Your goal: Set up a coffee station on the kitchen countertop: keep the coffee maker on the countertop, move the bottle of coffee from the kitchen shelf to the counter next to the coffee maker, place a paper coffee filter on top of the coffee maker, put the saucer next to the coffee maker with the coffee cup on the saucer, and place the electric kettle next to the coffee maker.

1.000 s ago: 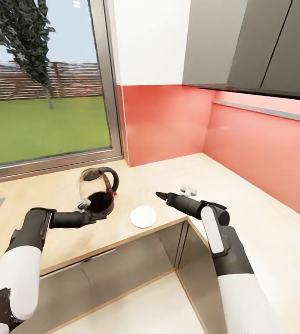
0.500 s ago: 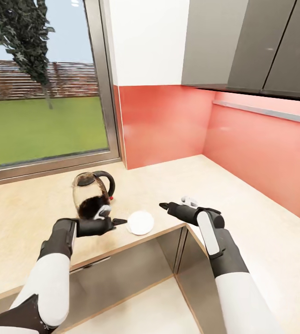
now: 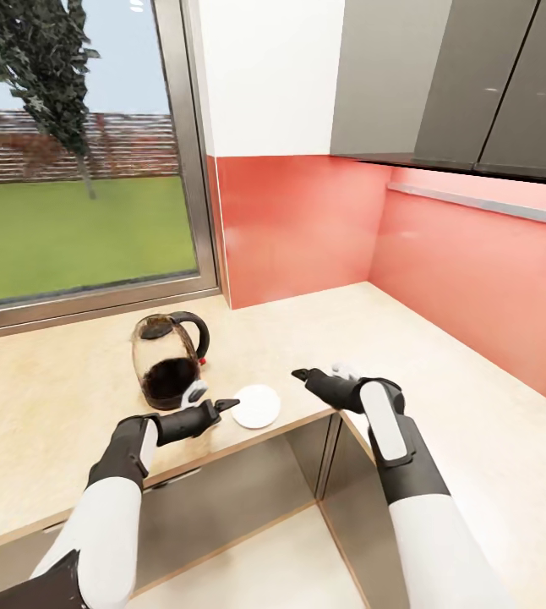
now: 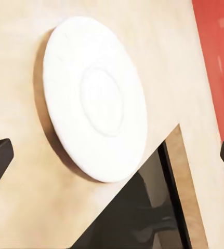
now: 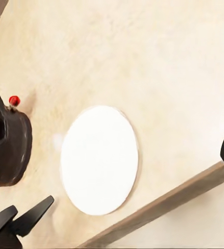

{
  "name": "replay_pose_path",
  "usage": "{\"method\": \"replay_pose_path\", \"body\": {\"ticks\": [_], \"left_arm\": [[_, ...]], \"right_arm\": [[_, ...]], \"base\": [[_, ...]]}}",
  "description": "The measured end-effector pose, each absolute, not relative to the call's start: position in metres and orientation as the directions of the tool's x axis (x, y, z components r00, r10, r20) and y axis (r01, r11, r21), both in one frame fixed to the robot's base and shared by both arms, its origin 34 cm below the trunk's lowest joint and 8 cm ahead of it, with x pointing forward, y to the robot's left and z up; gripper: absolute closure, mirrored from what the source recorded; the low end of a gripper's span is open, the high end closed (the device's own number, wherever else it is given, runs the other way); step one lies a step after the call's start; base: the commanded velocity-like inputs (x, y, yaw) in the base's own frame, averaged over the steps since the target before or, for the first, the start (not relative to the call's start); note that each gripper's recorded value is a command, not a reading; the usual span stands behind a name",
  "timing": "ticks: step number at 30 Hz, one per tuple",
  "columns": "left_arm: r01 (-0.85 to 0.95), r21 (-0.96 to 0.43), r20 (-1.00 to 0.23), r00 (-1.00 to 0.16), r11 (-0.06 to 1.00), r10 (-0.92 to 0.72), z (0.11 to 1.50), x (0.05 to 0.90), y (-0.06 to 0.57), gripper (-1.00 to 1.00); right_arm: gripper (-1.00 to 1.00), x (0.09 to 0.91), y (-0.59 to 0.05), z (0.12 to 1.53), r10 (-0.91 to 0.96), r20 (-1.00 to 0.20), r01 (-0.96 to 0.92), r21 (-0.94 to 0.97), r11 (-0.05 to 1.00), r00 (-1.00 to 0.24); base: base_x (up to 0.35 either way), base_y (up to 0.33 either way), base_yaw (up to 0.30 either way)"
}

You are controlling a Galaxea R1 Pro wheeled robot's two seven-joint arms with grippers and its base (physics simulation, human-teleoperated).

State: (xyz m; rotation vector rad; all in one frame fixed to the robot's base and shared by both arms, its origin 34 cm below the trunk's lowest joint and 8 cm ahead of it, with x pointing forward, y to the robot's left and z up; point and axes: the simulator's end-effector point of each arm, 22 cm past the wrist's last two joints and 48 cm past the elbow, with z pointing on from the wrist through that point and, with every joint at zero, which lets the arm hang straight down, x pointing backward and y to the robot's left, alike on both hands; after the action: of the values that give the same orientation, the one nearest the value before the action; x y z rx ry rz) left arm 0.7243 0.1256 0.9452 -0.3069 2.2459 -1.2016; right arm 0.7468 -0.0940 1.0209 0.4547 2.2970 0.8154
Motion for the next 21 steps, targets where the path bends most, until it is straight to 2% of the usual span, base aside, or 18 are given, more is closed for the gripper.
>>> {"method": "replay_pose_path", "body": {"ticks": [7,21], "left_arm": [[0.033,-0.808,-0.366,-0.809,0.588,-0.459,0.939,0.726,0.127,-1.00],[0.031,-0.811,-0.362,-0.812,0.584,-0.459,0.939,0.725,0.122,-1.00]], "right_arm": [[-1.00,0.739,-0.068,1.028,0.522,-0.392,0.103,0.717,0.689,-0.758],[-1.00,0.740,-0.062,1.039,0.525,-0.396,0.084,0.733,0.675,-0.754]], "base": [[0.000,0.000,0.000],[0.000,0.000,0.006]]}}
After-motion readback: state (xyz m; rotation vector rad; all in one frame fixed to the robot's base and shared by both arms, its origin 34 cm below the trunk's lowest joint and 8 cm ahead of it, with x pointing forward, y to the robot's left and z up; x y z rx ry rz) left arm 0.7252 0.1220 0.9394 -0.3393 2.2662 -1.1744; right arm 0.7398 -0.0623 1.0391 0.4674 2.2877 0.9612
